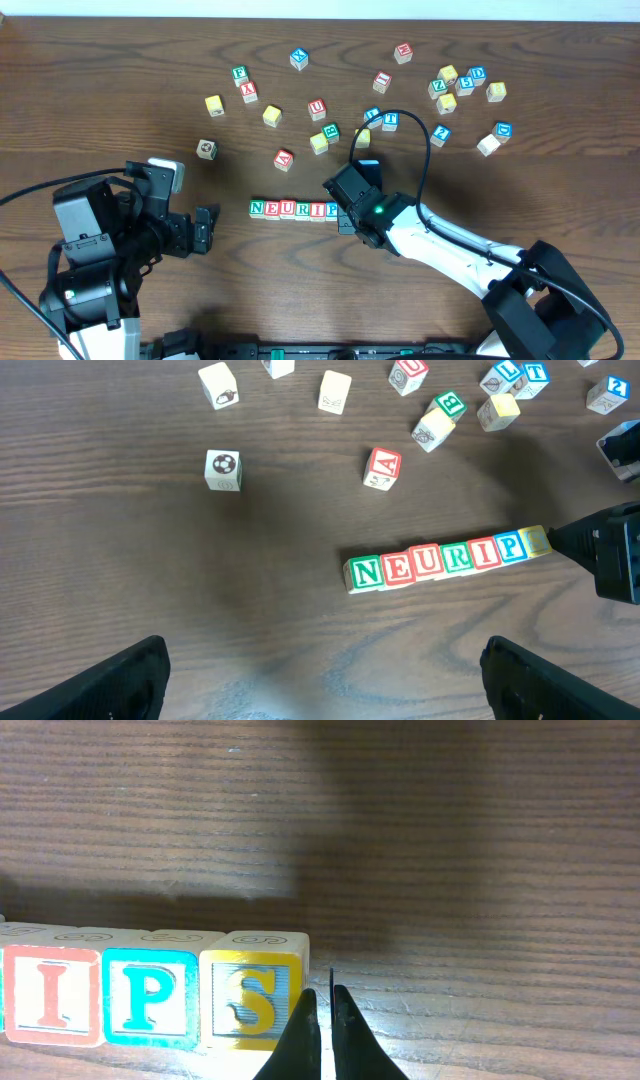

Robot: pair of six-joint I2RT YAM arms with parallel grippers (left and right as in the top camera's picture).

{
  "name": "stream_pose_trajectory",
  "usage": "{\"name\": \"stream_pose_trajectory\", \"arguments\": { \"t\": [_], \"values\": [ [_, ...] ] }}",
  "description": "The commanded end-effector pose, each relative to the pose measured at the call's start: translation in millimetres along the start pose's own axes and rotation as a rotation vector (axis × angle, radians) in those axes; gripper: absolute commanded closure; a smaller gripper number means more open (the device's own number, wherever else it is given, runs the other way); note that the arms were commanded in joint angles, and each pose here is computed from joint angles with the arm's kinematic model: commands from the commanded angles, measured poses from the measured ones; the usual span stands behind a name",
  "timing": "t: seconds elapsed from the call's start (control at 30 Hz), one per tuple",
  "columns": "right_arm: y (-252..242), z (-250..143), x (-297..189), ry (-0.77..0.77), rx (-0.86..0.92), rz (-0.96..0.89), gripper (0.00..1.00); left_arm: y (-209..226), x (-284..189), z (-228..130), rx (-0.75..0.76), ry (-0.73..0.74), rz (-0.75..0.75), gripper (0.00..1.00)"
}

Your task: Spell out NEURIPS

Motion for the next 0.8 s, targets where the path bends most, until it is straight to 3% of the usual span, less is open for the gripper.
{"name": "stream_pose_trajectory", "arguments": {
  "t": [0.0,0.3,0.6,0.63,0.7,0.73,0.77],
  "values": [
    [2,0,-3,-0.011,-0.019,0.003,0.99,-2,-5,6,0.023,-0.023,-0.007,0.02],
    [-40,-3,-4,0.003,-0.006,-0.196,0.99,-2,-5,6,0.023,-0.023,-0.007,0.03],
    [-85,13,-35,-0.029,0.060,-0.232,0.98,-2,-5,6,0.023,-0.023,-0.007,0.02],
    [-86,16,-41,-0.047,0.050,-0.226,0.95,-2,-5,6,0.023,-0.023,-0.007,0.03],
    [-88,23,-58,-0.096,0.020,-0.212,0.80,-2,-5,6,0.023,-0.023,-0.007,0.02],
    [-89,26,-67,-0.121,0.008,-0.204,0.70,-2,-5,6,0.023,-0.023,-0.007,0.03],
    [-89,29,-77,-0.151,-0.002,-0.196,0.51,-2,-5,6,0.023,-0.023,-0.007,0.02]
  ]
}}
Point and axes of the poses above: each gripper's point midway between its finger pads, its own x axis out along the fingers, its own y axis along the line the jaws close on, z = x × y, the point moved 3 cm from there along -x, back along the fingers, and after that the axes turned 13 degrees about -x, right-handed, at the moved point
